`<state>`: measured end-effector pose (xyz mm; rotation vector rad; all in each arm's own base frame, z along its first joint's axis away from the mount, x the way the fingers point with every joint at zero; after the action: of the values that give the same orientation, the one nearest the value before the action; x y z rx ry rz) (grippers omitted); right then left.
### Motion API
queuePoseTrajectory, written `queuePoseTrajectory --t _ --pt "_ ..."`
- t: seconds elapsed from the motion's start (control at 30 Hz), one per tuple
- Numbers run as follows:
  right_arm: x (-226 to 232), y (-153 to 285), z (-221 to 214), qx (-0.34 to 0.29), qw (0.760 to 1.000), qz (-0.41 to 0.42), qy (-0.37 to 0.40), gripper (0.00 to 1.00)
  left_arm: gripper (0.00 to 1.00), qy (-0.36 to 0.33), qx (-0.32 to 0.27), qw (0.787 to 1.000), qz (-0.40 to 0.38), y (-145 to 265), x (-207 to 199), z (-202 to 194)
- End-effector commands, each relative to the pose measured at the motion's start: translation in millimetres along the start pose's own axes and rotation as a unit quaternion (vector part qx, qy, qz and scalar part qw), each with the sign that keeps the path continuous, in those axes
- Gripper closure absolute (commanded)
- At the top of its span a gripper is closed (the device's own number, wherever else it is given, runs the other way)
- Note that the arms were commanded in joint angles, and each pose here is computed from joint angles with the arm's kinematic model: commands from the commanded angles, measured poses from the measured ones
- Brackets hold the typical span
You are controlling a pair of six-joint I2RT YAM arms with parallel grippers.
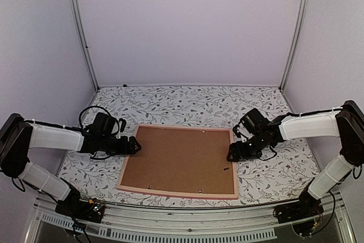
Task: Put the photo into the frame
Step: Press the fastener onto the backboard.
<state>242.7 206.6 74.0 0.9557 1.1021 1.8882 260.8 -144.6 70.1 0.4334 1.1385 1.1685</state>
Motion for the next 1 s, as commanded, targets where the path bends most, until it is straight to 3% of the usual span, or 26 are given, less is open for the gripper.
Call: queuePoseTrajectory --t 0.0,0.63,0.97 --pt "15 5 -21 0.016 1.000 0.001 0.008 0.21 0.09 0.001 -0.012 1.000 -0.015 3 -1 2" --pt "36 -2 -48 0.040 0.998 0.008 0.048 0.28 0.08 0.009 0.005 1.000 -0.013 -6 4 -6" --pt "35 -2 -46 0.027 0.996 -0.030 0.080 0.30 0.08 0.008 -0.001 1.000 -0.001 -5 7 -6"
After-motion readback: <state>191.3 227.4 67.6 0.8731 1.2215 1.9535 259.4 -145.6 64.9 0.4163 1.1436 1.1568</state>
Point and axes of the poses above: each gripper's point midway between its finger pads, its own y axis back along the fingers, its own x axis along the line the jaws close on, z = x × y, the point moved 5 cm from there along y, back along the fingers, and after that the axes turned 11 degrees about y, right-handed, at the moved point
